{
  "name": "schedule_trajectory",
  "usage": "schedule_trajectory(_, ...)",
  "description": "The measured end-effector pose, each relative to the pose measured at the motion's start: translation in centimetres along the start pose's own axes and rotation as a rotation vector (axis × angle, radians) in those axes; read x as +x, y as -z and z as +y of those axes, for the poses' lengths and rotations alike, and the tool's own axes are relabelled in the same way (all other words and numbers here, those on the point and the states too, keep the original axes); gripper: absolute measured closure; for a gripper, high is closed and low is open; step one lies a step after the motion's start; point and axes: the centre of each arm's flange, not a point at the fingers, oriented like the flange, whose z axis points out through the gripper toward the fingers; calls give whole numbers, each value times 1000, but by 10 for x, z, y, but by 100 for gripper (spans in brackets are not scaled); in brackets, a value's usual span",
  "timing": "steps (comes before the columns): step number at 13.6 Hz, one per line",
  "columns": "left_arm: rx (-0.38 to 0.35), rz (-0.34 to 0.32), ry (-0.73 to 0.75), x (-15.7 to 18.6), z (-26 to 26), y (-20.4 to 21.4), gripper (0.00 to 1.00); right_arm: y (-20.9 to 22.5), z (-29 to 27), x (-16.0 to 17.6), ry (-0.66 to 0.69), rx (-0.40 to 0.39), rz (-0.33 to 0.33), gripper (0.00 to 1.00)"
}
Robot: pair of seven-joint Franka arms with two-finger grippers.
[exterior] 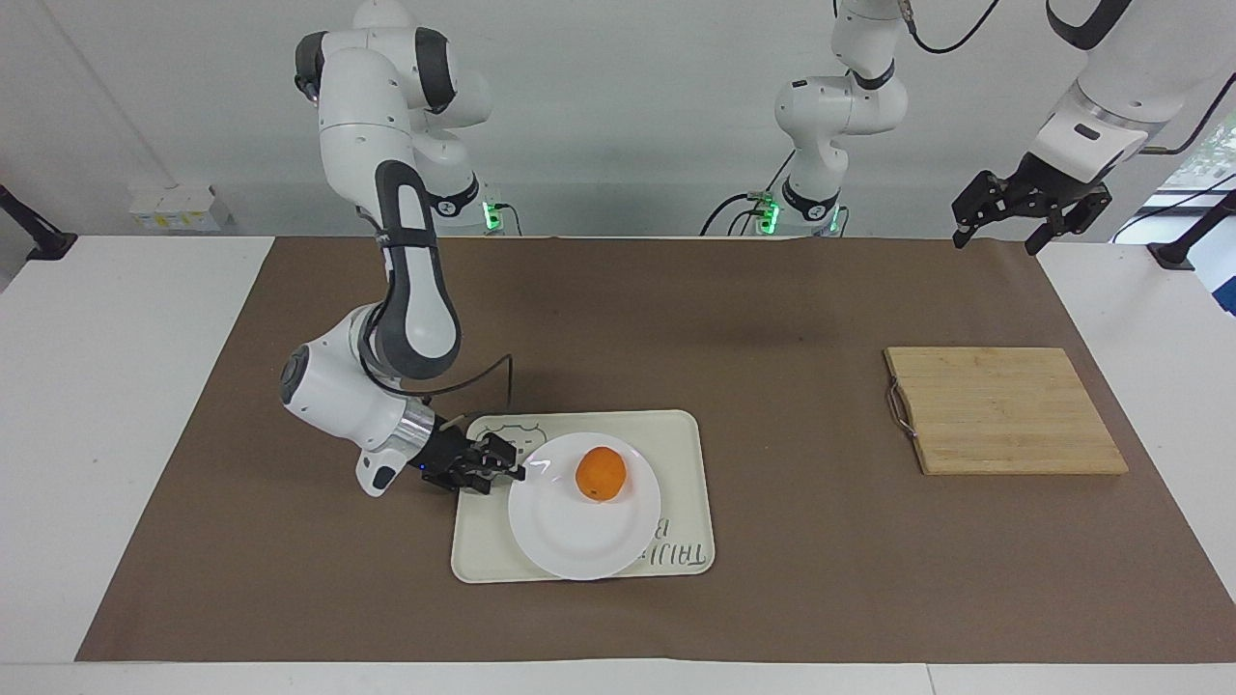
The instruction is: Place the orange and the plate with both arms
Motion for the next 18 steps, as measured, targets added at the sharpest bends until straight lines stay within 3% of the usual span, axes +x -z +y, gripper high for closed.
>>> schedule_trajectory(1,0,0,0,0,0,0,0,11,-5,2,29,-45,3,0)
schedule_trajectory(8,0,0,0,0,0,0,0,125,-44,6,108,-398,61,0)
schedule_trajectory(12,0,0,0,0,0,0,0,174,-54,-4,49,-449,78,0)
schedule_trajectory(18,0,0,0,0,0,0,0,257,-36,-35,-49,-502,31,0)
